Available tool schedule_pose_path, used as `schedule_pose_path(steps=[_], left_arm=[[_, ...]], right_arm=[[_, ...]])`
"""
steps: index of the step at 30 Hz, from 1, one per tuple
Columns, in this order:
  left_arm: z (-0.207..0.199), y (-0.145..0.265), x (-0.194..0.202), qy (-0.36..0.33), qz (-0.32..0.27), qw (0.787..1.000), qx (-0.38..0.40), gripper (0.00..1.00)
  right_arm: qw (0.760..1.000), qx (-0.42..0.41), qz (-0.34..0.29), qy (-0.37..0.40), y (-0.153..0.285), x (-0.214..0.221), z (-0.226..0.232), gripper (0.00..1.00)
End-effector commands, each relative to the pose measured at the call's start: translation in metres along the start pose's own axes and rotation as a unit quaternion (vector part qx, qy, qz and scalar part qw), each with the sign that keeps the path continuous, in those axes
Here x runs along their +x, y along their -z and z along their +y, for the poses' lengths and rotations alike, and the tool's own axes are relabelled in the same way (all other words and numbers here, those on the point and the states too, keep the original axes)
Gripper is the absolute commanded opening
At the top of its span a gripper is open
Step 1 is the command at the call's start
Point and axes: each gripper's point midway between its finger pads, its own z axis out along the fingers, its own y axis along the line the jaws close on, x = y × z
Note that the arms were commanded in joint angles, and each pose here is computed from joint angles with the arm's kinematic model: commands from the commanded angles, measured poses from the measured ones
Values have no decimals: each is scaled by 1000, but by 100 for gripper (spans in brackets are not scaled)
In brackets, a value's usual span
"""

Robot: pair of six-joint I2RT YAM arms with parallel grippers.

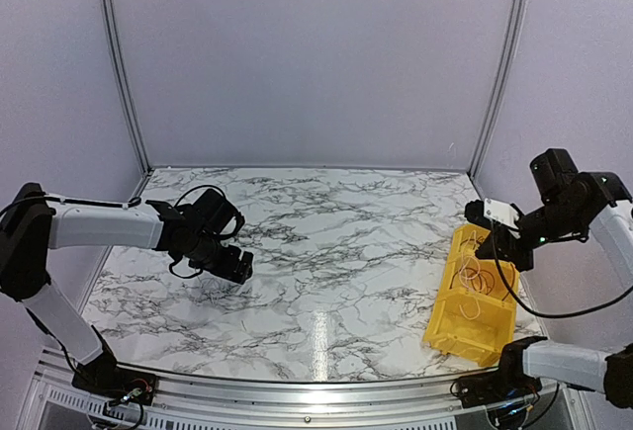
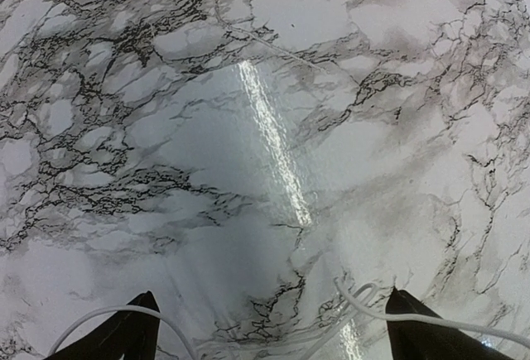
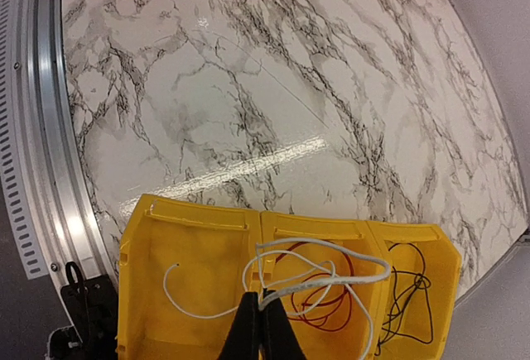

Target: Untangle the cables

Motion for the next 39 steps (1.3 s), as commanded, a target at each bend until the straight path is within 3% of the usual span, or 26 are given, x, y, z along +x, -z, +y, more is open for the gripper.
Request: schedule_pose_path(steps=[1, 6, 13, 25, 32, 39], left_arm=[[2, -5, -1, 3, -2, 1000, -7, 99], [1, -6, -4, 3, -3, 1000, -8, 99], [0, -13, -3, 3, 5, 1000, -11, 99], [5, -17, 3, 6, 12, 1000, -20, 99], [6, -19, 5, 2, 13, 1000, -23, 99], [7, -20, 4, -2, 12, 1000, -29, 99]], right_arm=[[998, 18, -15, 59, 15, -2, 15, 0], [998, -5, 2, 63, -2, 17, 39, 0], [993, -56, 97, 42, -41, 76, 65, 0], [974, -131, 186, -10, -70, 104, 56, 4], [982, -120, 145, -12, -57, 73, 43, 0], [997, -19, 63, 36, -12, 23, 25, 0]])
